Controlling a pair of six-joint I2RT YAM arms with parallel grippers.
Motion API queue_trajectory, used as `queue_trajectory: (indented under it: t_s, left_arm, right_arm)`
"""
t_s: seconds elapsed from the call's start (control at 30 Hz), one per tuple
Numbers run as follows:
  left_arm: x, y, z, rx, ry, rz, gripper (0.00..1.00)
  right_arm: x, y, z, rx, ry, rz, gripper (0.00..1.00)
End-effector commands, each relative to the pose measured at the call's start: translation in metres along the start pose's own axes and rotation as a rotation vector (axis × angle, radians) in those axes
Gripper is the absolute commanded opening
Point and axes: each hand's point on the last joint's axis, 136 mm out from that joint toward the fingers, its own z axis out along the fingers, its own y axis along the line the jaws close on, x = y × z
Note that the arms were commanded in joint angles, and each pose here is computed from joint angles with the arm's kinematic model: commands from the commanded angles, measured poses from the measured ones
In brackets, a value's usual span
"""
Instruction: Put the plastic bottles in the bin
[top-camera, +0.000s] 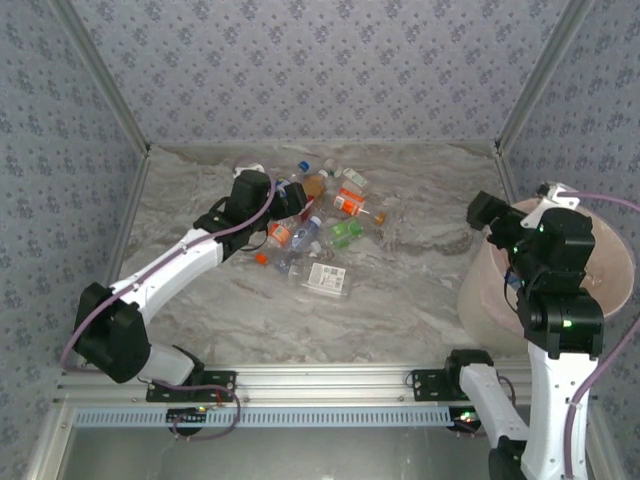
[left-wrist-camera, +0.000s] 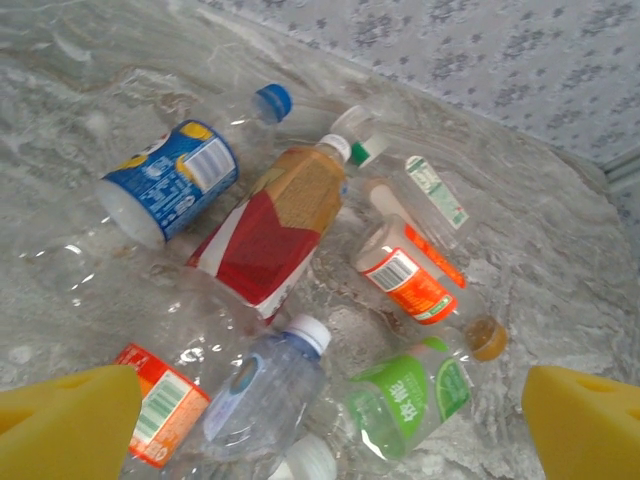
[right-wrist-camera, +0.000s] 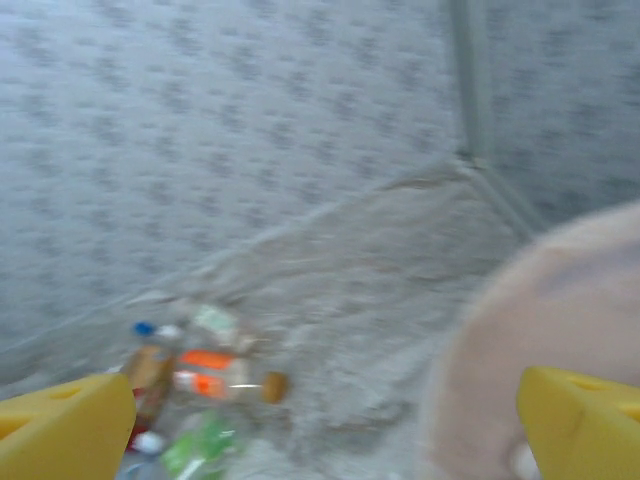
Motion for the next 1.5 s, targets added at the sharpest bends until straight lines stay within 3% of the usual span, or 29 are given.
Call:
queue_trajectory:
  t_s: [0.0, 0.13, 0.33, 0.63, 0.8, 1.13, 1.47]
  left_arm:
    - [0.002, 0.021, -0.005, -0.073, -0.001, -0.059, 0.98]
    - [0.003, 0.038, -0.006, -0.124, -0.002, -0.098, 0.98]
    - [0.003, 0.07, -0.016, -0.234, -0.021, -0.168, 0.98]
    - [0.008, 0.11, -0.03, -0.307, -0.046, -0.301, 0.98]
    - [0.008, 0.116, -0.035, -0.32, -0.053, -0.309, 0.98]
    - [0.015, 0.122, -0.036, -0.33, -0.039, -0.314, 0.98]
    - [0.019, 0.124, -0.035, -0.337, -0.026, -0.31, 0.98]
  right_arm:
    - [0.001, 0.063, 0.012, -0.307, 0.037, -0.005, 1.0]
    - [0.023, 0.111, 0.028, -0.452, 0.094, -0.116, 1.0]
    - [0.09, 0.159, 0.056, -0.521, 0.237, -0.411, 1.0]
    - [0.243, 0.206, 0.081, -0.671, 0.516, -0.935, 1.0]
    - [0.317, 0.21, 0.083, -0.778, 0.688, -1.132, 1.0]
    - [0.37, 0.181, 0.092, -0.728, 0.953, -1.265, 1.0]
    - [0.389, 0.172, 0.098, -0.713, 1.074, -1.354, 1.0]
